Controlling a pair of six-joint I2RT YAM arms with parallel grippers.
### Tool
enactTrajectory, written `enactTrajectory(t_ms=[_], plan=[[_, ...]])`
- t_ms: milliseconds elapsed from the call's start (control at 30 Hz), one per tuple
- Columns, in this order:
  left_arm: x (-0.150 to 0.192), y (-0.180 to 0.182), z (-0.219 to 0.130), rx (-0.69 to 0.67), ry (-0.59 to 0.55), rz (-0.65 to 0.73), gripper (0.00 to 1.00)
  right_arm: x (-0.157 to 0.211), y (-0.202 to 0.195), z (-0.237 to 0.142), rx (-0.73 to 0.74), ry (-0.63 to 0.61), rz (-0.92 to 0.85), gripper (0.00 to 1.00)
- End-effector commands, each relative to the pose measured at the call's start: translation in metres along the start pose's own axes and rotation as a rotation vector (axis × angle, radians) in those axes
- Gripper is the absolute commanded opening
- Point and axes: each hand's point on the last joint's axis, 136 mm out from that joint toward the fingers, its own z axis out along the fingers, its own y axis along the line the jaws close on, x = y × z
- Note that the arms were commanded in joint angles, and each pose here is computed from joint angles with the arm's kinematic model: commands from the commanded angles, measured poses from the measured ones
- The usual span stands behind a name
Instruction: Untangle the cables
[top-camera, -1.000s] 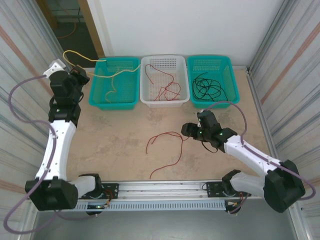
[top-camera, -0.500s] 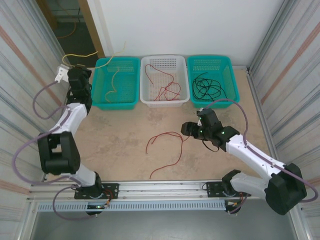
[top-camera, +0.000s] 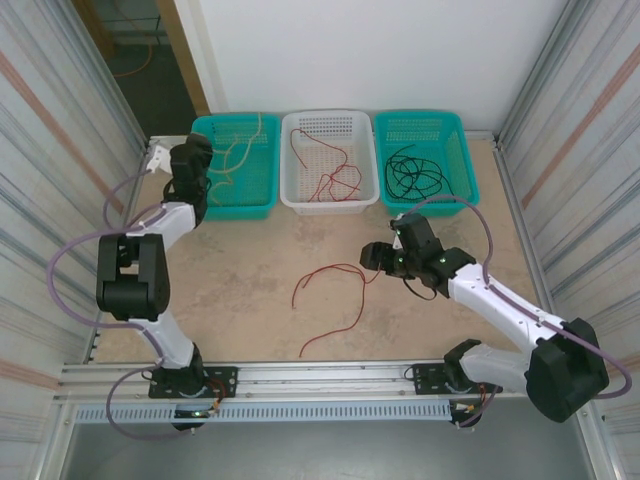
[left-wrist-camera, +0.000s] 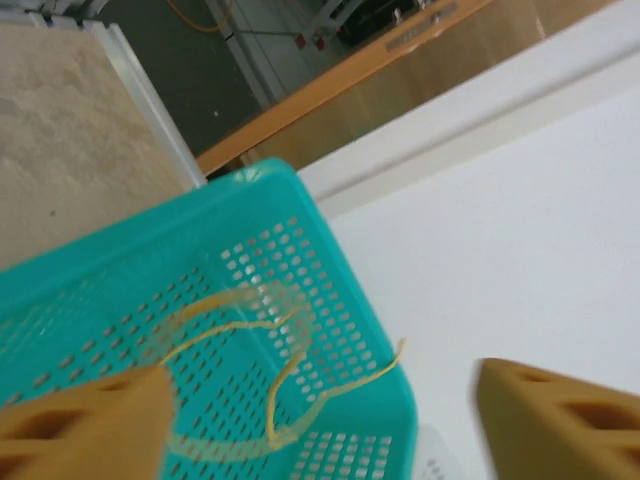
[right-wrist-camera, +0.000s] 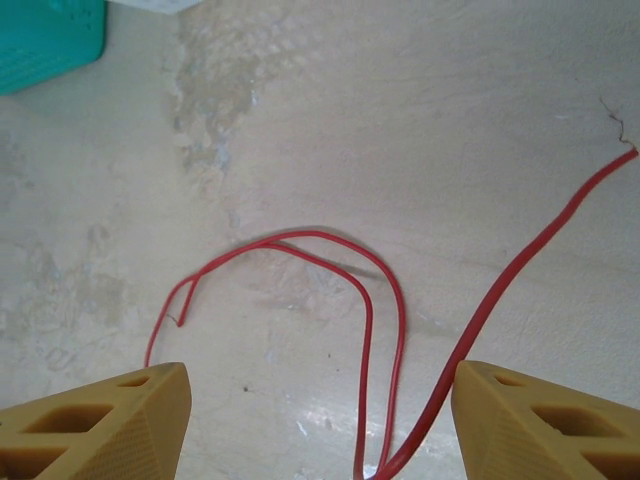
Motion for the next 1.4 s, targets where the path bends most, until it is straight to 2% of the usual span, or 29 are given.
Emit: enactTrajectory(t_ms=[0,267,367,433,533,600,667,733,800,900,1000,1133,1367], plan=[[-0.003,-0.008,-0.024,-0.021,0.027,0.119,0.99,-0.010,0.012,-0.014,-0.038,-0.030,-0.032,0.69],[-0.025,-0.046,-0.094,-0.037,0.041,0.350,0.99,-0.012,0.018,-0.024,-0.048,-0.053,-0.030,0.70],[-0.016,-0.066,-0.123,0.018,0.095,0.479,0.99,-0.010,0.014,-0.025,-0.015,-0.046,-0.031,0.70],[0.003,-0.078,-0.143,0.103,0.172,0.573,0.97,-0.008,0.011,-0.025,0.006,-0.038,-0.035,0.70],[0.048,-0.082,-0.173,0.264,0.384,0.691,0.79,0.001,0.007,-0.018,0.025,0.007,-0.041,0.69],[0.075,-0.065,-0.195,0.282,0.557,0.742,0.71,0.010,0.003,-0.011,0.056,0.053,-0.051,0.67],[0.091,-0.047,-0.217,0.275,0.680,0.791,0.64,0.019,-0.004,-0.008,0.126,0.081,-0.080,0.66],[0.097,-0.032,-0.237,0.278,0.730,0.835,0.61,0.025,-0.014,-0.009,0.210,0.088,-0.102,0.65],[0.100,-0.023,-0.259,0.322,0.750,0.863,0.61,0.027,-0.033,-0.013,0.312,0.074,-0.075,0.65],[0.102,-0.013,-0.279,0.347,0.771,0.868,0.60,0.032,-0.052,-0.012,0.361,0.065,-0.007,0.67],[0.108,-0.001,-0.290,0.345,0.807,0.840,0.59,0.039,-0.060,-0.001,0.331,0.086,0.075,0.67],[0.117,0.003,-0.293,0.357,0.826,0.793,0.59,0.040,-0.056,0.018,0.217,0.109,0.177,0.62],[0.116,-0.004,-0.297,0.382,0.814,0.809,0.58,0.031,-0.074,0.028,0.278,0.084,0.204,0.56]])
